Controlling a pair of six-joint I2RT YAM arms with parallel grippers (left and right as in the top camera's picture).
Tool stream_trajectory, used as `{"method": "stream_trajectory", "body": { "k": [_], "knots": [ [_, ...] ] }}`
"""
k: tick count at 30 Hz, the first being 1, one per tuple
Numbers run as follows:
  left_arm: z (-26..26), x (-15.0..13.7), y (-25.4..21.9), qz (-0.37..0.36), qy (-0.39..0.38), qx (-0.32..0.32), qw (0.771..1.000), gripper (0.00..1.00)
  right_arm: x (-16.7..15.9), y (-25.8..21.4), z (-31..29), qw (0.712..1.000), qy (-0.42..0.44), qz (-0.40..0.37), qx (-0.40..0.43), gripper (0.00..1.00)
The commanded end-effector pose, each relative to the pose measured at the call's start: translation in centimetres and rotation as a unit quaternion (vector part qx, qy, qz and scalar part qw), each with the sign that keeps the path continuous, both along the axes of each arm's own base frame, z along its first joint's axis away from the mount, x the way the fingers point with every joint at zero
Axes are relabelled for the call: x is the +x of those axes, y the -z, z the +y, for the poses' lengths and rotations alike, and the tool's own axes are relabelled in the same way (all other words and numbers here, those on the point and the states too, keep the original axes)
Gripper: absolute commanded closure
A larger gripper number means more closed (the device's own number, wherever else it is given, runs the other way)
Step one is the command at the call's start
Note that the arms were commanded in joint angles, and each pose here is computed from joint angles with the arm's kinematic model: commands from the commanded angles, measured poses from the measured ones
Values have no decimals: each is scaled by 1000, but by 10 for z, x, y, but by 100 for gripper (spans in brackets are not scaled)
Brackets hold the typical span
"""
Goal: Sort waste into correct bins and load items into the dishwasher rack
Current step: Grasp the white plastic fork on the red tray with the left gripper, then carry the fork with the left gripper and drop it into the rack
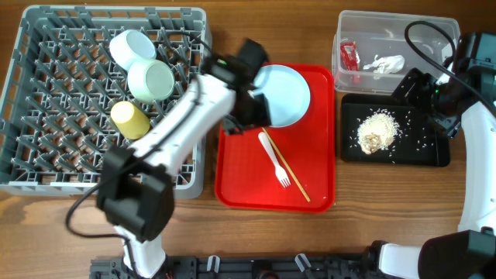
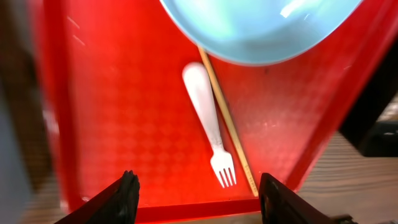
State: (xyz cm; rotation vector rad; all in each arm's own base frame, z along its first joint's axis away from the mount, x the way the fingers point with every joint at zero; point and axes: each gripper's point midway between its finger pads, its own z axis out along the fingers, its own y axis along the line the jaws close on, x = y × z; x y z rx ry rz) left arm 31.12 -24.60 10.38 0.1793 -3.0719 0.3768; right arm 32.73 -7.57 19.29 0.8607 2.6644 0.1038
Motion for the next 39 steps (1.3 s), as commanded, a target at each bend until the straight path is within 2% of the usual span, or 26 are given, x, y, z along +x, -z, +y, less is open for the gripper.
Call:
{"method": "stream_trajectory", "body": {
  "k": [1, 6, 13, 17, 19, 22, 23, 24, 31, 39],
  "knots": [
    [-11, -17, 39, 28, -32, 50, 998, 39, 0, -4, 2, 1000, -8, -6, 3, 0],
    [-22, -42, 76, 51, -3, 71, 996, 40, 1, -4, 3, 1000, -9, -7, 5, 0],
    [-20, -47, 108, 36, 1, 64, 997, 44, 0, -4, 3, 1000, -9, -5, 6, 0],
    [-15, -49, 117, 27, 4, 78, 997, 50, 0, -4, 3, 1000, -9, -5, 6, 0],
    [-15, -50, 117, 20, 9, 86, 996, 56, 0, -4, 4, 1000, -10, -6, 9, 0],
    [-21, -55, 118, 16, 20, 87, 996, 79, 0, -4, 4, 1000, -10, -6, 9, 0],
    [-22, -56, 118, 16, 23, 88, 996, 85, 0, -4, 4, 1000, -10, -6, 9, 0],
    [-22, -56, 118, 16, 23, 88, 996, 87, 0, -4, 4, 1000, -10, -6, 9, 0],
    [-22, -56, 118, 16, 23, 88, 996, 96, 0, -4, 4, 1000, -11, -6, 9, 0],
    [-11, -38, 97, -5, 1, 73, 997, 96, 0, -4, 4, 1000, -10, -6, 9, 0]
  ]
}}
